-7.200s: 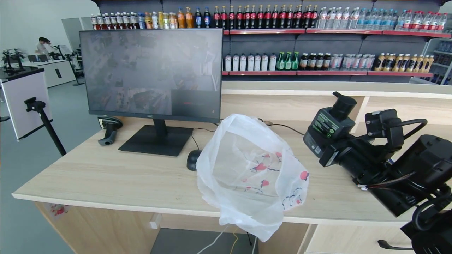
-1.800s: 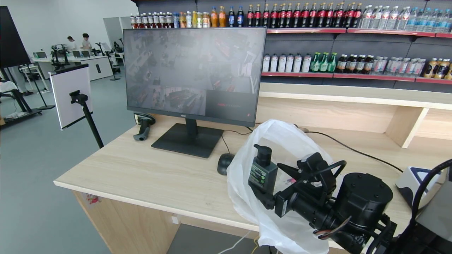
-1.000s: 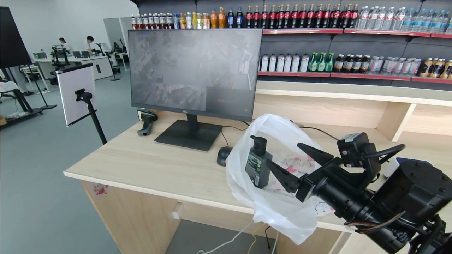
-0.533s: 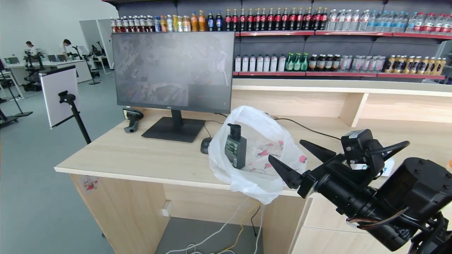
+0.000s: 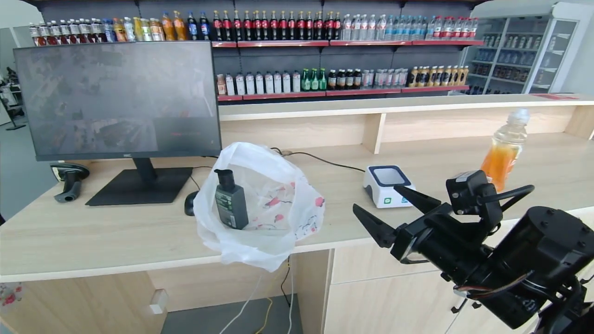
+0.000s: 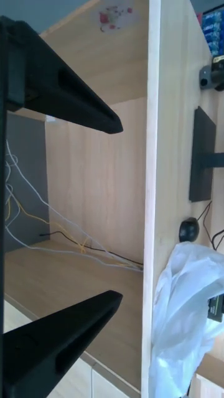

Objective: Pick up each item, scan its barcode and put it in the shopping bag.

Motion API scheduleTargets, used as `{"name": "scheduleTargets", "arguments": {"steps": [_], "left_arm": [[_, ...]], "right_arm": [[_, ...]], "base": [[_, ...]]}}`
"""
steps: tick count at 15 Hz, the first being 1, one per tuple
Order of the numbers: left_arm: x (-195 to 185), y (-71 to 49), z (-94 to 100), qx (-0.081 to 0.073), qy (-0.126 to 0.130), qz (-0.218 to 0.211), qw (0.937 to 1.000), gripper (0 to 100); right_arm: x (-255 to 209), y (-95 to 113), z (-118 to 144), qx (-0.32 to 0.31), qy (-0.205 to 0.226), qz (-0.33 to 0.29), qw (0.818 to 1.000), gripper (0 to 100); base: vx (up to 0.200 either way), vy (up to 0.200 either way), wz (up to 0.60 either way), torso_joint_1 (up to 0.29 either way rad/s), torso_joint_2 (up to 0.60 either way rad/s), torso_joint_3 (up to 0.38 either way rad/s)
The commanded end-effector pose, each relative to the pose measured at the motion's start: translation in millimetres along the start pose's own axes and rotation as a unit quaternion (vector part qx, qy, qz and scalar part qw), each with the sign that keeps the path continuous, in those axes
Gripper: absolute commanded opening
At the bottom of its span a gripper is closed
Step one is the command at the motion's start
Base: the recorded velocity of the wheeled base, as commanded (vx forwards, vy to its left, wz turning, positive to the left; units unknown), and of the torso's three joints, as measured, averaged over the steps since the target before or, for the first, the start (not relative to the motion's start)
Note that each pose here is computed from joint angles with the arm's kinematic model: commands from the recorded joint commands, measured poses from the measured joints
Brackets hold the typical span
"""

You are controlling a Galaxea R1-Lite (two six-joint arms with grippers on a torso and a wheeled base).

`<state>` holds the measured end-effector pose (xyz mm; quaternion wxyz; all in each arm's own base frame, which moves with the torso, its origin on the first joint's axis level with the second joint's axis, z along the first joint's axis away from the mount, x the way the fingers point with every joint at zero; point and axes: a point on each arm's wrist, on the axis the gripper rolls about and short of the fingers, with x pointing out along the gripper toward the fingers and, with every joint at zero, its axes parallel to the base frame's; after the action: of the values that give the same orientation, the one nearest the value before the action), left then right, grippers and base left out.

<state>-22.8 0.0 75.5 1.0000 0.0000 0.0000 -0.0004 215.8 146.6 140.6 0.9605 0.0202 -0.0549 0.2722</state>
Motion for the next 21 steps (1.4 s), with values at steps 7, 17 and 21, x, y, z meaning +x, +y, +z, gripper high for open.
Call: {"name": "scheduleTargets", "arguments": {"steps": [7, 17, 21], "left_arm": [[0.0, 0.0, 0.1, -0.001, -0.001, 0.000, 1.0000, 100], [0.0, 0.0, 0.1, -0.002, -0.001, 0.000, 1.0000, 100], [0.0, 0.0, 0.1, -0.002, -0.001, 0.000, 1.0000, 100]], "right_arm": [[1.7, -5.1, -4.2, -0.001, 0.007, -0.011, 1.000, 100], [-0.2, -6.0, -4.9, -0.002, 0.010, -0.012, 1.000, 100], [-0.2, -6.0, -4.9, -0.002, 0.010, -0.012, 1.000, 100]], "base": [[0.000, -0.200, 0.00, 0.002, 0.00, 0.002], [0.000, -0.200, 0.00, 0.002, 0.00, 0.001], [0.000, -0.200, 0.45, 0.004, 0.00, 0.001]]}}
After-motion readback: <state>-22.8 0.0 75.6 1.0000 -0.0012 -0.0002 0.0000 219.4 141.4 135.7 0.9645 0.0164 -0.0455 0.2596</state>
